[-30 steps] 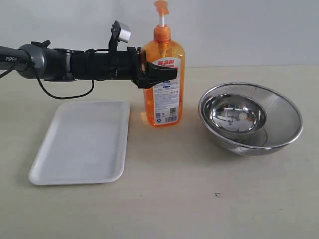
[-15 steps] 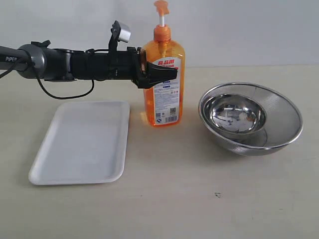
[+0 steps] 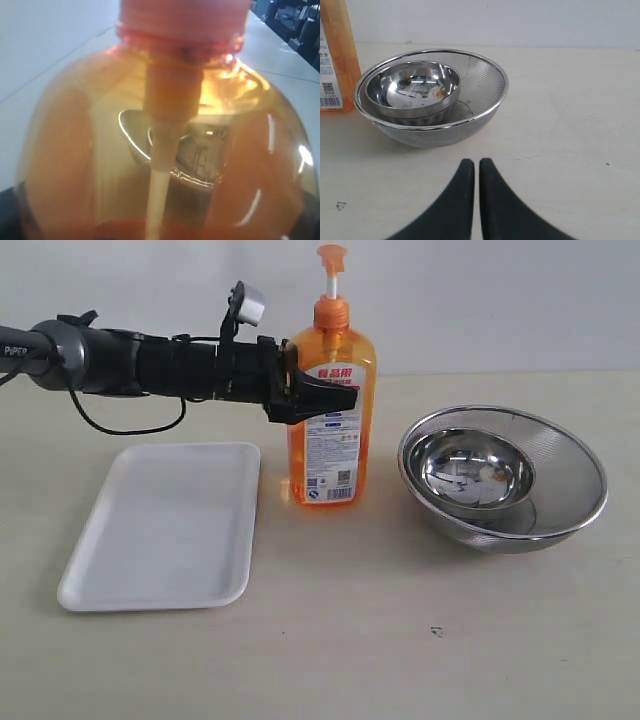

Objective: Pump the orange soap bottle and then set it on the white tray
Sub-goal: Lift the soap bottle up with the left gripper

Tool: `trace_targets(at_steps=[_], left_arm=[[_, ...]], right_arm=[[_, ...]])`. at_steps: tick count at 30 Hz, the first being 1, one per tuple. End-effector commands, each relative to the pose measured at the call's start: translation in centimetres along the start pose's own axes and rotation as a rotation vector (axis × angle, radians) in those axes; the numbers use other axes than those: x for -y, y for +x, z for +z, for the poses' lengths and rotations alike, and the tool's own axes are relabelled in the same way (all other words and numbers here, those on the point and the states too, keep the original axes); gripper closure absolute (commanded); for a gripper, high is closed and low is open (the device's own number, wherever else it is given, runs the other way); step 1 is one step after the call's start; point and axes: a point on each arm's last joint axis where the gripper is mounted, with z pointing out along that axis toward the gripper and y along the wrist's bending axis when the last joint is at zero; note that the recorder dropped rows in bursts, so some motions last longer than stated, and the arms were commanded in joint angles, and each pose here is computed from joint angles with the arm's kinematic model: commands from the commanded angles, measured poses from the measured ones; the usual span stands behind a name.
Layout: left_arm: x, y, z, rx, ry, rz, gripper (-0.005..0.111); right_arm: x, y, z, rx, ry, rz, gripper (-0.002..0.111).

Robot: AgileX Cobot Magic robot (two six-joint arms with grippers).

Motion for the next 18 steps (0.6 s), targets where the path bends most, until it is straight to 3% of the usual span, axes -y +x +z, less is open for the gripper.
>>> trace_targets(at_steps=[1,6,14,18], left_arm=[[1.4,-3.8,-0.8,-0.01,0.041,0.065,0.102],[2.0,-5.7,-1.5,-0.065,0.015,0.055,0.102],[2.1,-7.7,-3.3,-0.124,-0.256,0.061,0.102],[2.5,-8.1,-4.1,-0.091,-0.349,0.003,0.102]], right_arm=[[0.0,-0.1,0.0,0.016,0.001,-0.001,0.107],[0.0,-0.1,0.0,0.016,0.001,-0.001,0.107],[0.0,-0.1,0.0,0.016,0.001,-0.001,0.107],[0.0,-0.1,0.0,0.011,0.001,-0.001,0.107]])
